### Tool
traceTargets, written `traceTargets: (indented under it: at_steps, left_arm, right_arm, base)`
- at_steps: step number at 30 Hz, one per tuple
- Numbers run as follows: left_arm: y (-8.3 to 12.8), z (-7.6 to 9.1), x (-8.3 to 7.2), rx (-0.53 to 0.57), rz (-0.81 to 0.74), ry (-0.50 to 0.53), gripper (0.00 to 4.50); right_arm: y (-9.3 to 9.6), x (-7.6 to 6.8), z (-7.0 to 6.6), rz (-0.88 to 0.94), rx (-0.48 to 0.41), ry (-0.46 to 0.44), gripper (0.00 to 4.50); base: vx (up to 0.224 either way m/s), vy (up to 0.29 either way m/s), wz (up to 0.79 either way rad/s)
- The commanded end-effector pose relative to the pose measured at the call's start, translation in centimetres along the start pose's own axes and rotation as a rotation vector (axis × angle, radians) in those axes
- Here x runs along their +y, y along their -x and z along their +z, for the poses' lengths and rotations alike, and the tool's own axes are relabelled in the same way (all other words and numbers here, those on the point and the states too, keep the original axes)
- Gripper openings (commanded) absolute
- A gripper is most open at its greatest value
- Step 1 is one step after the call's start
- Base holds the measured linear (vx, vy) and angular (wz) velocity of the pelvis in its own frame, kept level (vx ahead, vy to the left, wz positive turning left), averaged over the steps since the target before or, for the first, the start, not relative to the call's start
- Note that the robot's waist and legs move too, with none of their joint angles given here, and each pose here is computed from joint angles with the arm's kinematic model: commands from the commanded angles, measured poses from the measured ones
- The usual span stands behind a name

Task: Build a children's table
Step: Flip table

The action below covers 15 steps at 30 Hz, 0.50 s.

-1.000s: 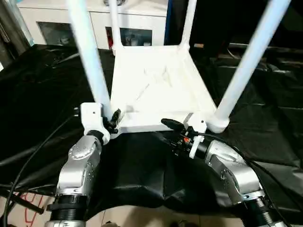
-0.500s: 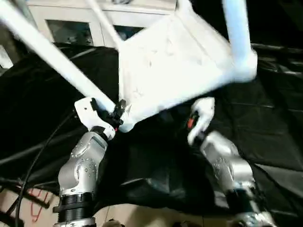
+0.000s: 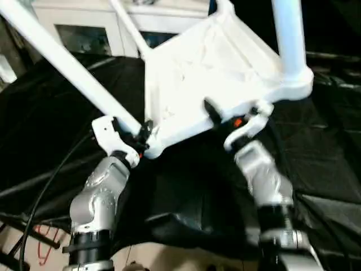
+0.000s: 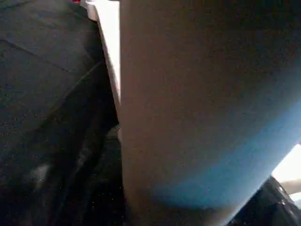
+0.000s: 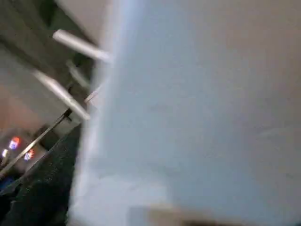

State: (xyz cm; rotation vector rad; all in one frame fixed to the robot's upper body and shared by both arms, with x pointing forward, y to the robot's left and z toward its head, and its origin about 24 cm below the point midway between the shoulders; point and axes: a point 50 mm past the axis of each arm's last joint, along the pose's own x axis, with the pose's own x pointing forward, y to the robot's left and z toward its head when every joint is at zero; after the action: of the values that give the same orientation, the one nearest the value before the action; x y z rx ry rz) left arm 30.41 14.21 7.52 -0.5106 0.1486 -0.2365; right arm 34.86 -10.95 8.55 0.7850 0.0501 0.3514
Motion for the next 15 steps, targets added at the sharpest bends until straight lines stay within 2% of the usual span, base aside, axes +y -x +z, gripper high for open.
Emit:
traceTargets:
  at_steps: [1,2,3,6,7,10,13,15]
  left_arm:
    - [-0.2,0.5,-2.2,-0.022,-0.147,0.032,2.12]
    - [-0.1,0.4,-2.3,-0.011,-0.156,0.007,2.12]
    - [-0.1,0.2,-2.4,0.002,-0.166,-0.024,2.12]
    - [0.0,-0.3,-2.7,0.021,-0.188,-0.042,2.12]
    - [0.0,-0.3,-2.7,0.021,-0.188,-0.042,2.12]
    - [0.0,-0.4,-2.7,0.033,-0.198,-0.054,2.12]
    - [0.1,-0.6,-2.8,0.047,-0.206,-0.069,2.12]
    - [0.0,-0.6,-2.8,0.046,-0.206,-0.072,2.12]
  right_arm:
    - [-0.4,-0.1,0.2,-0.027,-0.009,-0.027,4.50]
    - [-0.6,-0.1,0.2,-0.037,-0.010,-0.044,4.50]
    - [-0.7,-0.2,0.2,-0.042,-0.009,-0.067,4.21]
    - [-0.9,-0.4,0.2,-0.061,-0.016,-0.111,4.08]
    - [-0.9,-0.4,0.2,-0.061,-0.016,-0.111,4.08]
    - [-0.9,-0.6,0.2,-0.072,-0.026,-0.138,3.71]
    - [-0.9,-0.7,0.3,-0.077,-0.030,-0.143,3.63]
    - [-0.9,-0.8,0.4,-0.077,-0.033,-0.143,3.34]
  base:
    - [0.000,0.000,0.00]
    - [0.000,0.000,0.00]
    - [0.000,0.000,0.00]
    - [0.000,0.000,0.00]
    - [0.000,0.000,0.00]
    - [0.000,0.000,0.00]
    - [0.000,0.000,0.00]
    - [0.000,0.000,0.00]
